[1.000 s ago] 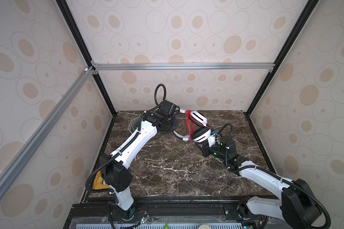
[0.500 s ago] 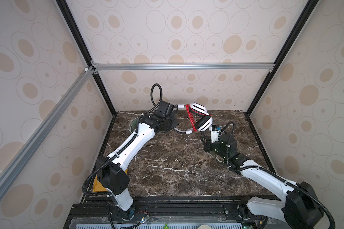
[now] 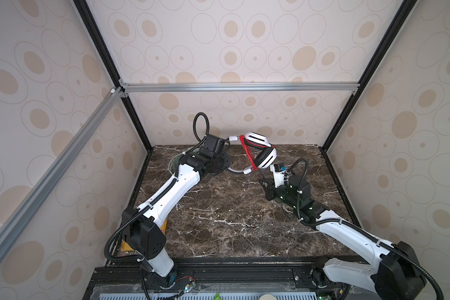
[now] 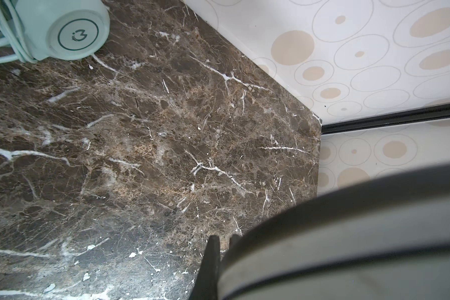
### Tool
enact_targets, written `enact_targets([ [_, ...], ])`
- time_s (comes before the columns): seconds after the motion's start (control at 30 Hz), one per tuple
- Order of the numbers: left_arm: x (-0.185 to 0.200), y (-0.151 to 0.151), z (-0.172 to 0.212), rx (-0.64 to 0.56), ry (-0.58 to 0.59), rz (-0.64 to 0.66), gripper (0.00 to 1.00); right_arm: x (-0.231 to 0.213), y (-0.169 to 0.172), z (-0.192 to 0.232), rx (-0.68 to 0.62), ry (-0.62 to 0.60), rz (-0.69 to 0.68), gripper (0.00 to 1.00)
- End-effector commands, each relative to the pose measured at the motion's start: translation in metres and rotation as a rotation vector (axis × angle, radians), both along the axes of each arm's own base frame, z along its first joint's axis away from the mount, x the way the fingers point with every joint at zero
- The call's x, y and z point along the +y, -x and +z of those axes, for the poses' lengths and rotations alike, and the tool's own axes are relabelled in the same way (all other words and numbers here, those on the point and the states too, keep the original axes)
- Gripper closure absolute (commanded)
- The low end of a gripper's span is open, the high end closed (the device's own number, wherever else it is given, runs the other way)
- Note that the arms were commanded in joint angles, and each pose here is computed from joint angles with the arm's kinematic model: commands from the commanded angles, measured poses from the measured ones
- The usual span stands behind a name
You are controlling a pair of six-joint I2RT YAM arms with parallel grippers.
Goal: Wrap the headphones
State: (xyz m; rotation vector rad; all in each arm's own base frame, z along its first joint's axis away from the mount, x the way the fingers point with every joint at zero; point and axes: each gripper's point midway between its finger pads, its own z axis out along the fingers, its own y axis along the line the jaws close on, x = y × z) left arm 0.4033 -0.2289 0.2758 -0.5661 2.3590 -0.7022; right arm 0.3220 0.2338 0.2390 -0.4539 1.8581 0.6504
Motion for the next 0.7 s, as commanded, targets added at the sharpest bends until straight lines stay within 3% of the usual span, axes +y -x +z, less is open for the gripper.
enact_targets([
  [0.0,0.005,-0.02,0.048,-0.113,0.079,0.089,1.0,0.016,0.02,-0.01,-0.032,0.124,0.117,1.0],
  [0.13,0.016,-0.027,0.039,-0.091,-0.006,0.142,1.0,0.022,0.03,-0.012,-0.089,0.19,0.14,1.0],
  [0.33,0.024,-0.031,0.012,-0.033,-0.118,0.154,1.0,0.014,0.023,-0.016,-0.111,0.346,0.064,1.0],
  [0.47,0.034,-0.031,-0.005,0.0,-0.22,0.155,1.0,0.003,0.016,-0.019,-0.125,0.503,0.031,1.0],
  [0.67,0.053,-0.03,-0.037,0.057,-0.392,0.164,1.0,0.008,0.029,-0.032,-0.133,0.654,0.193,1.0],
])
